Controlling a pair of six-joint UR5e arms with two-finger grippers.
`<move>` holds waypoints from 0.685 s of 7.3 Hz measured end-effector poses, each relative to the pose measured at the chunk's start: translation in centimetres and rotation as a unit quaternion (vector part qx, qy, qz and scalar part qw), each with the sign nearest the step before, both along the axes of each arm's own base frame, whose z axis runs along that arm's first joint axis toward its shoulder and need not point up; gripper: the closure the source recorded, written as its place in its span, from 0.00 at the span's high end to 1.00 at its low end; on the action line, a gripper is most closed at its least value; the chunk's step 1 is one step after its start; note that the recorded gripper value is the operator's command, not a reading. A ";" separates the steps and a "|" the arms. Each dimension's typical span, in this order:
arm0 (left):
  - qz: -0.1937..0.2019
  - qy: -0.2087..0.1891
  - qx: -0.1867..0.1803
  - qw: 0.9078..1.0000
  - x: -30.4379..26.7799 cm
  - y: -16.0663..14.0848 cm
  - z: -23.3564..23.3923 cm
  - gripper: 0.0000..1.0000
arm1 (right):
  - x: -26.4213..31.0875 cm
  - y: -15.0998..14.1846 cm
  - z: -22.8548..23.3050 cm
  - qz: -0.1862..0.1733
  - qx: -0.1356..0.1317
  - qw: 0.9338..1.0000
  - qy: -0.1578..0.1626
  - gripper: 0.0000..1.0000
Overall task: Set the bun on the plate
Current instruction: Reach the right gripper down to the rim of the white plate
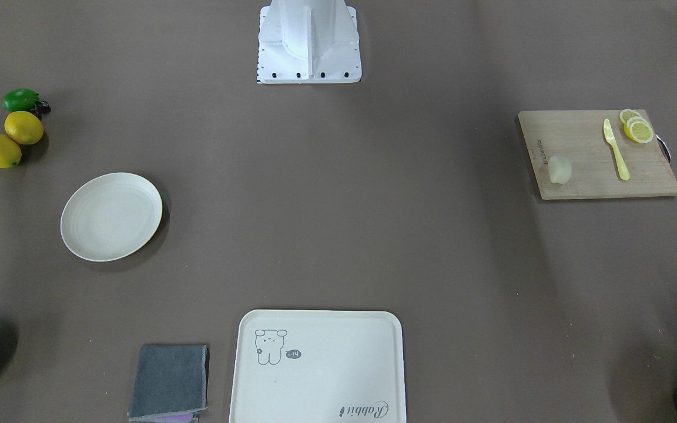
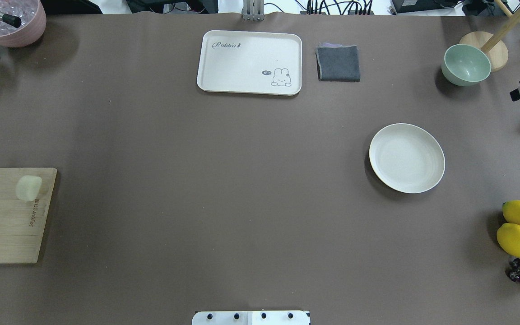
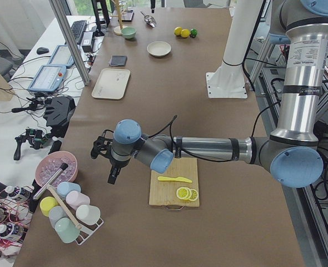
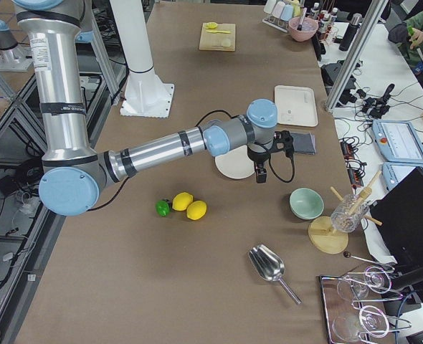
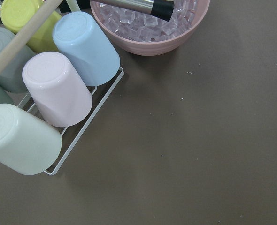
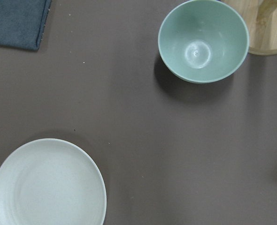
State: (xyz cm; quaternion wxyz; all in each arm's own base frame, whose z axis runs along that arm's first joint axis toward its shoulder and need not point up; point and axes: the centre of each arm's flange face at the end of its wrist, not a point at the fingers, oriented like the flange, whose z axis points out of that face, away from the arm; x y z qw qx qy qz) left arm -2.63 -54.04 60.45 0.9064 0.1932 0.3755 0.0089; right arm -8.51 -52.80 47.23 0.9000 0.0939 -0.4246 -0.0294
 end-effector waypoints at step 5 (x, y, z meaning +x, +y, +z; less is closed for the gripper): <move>-0.002 0.005 0.007 1.000 0.1 0.3 -0.2 0.98 | -16.3 2.2 3.3 0.064 0.020 0.998 -0.017 1.00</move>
